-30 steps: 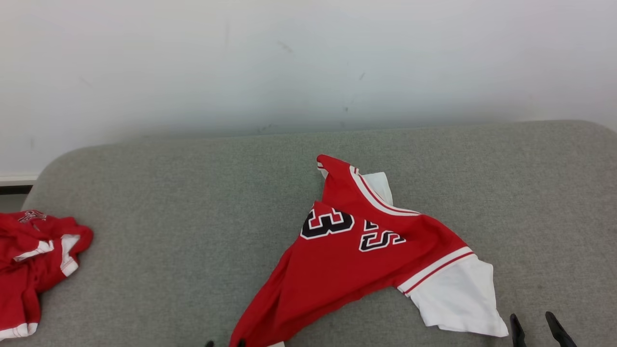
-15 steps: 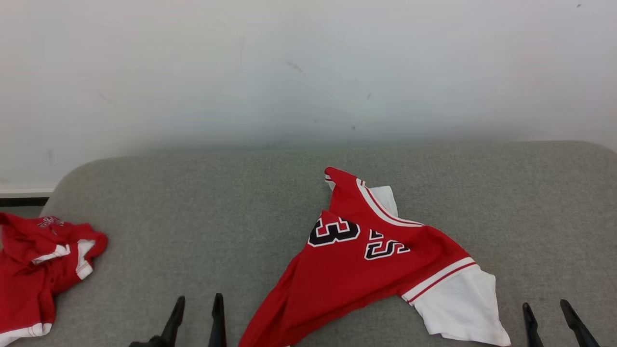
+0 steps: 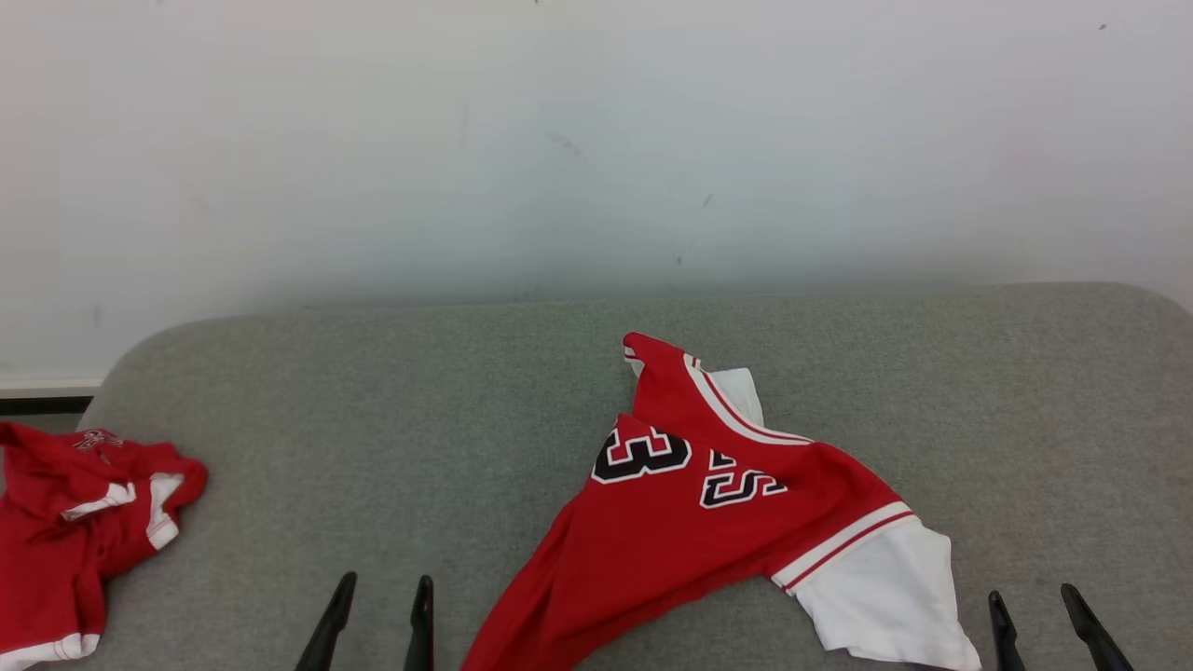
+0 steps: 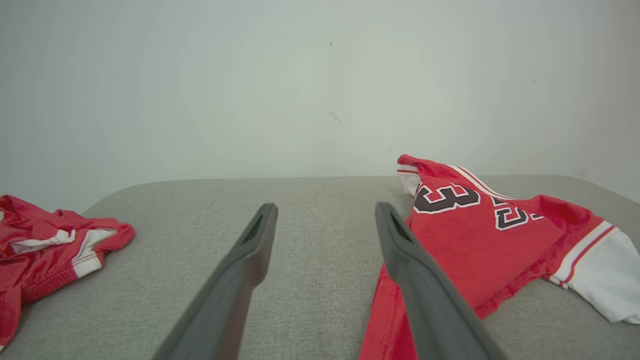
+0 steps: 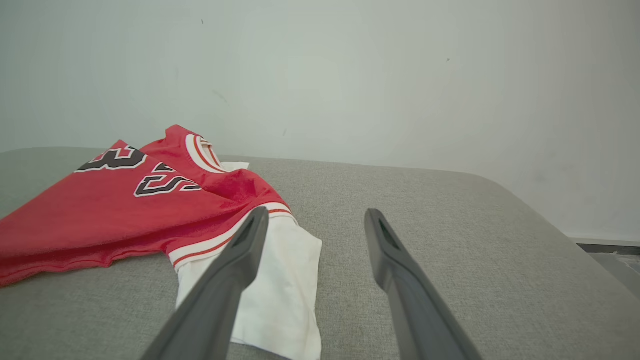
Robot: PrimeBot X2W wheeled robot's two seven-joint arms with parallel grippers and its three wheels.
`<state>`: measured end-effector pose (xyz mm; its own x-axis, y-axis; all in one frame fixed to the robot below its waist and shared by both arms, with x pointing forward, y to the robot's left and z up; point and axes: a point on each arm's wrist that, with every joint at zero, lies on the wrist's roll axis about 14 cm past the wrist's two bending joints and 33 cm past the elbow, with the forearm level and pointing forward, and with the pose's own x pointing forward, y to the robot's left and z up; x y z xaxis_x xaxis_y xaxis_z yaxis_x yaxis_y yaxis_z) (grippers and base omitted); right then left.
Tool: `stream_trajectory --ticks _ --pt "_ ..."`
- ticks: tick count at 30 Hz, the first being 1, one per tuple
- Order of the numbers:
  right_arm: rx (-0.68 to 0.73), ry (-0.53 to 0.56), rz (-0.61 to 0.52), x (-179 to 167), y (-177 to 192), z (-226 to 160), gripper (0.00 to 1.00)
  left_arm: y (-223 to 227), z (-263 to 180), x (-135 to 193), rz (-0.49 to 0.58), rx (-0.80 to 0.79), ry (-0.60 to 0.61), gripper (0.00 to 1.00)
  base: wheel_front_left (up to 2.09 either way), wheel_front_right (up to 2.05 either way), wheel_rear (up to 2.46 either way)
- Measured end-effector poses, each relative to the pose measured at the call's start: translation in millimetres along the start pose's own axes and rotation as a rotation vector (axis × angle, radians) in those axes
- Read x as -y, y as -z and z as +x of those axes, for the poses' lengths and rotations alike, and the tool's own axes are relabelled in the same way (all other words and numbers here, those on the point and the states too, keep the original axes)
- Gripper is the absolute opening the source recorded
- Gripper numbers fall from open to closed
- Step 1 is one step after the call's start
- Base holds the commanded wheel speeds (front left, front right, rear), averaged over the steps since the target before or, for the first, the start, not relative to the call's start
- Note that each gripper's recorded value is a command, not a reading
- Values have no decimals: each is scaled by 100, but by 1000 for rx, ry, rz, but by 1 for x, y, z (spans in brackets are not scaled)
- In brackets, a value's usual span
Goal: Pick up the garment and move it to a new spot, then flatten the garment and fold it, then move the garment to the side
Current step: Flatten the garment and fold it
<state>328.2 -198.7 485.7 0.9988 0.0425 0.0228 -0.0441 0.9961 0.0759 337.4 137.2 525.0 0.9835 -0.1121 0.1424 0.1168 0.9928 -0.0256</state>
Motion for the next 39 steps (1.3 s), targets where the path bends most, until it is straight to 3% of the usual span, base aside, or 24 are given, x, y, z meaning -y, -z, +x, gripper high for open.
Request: stream_trajectory --ticks 23,32,39 --pt "-21 10 46 -3 8 0 100 16 -7 -1 -10 -51 14 100 0 0 0" --pt "-60 7 36 11 17 -4 100 64 -27 11 -28 -214 111 100 0 0 0" --pt "-203 -36 38 12 45 -8 100 105 -41 19 -21 -393 193 100 0 0 0"
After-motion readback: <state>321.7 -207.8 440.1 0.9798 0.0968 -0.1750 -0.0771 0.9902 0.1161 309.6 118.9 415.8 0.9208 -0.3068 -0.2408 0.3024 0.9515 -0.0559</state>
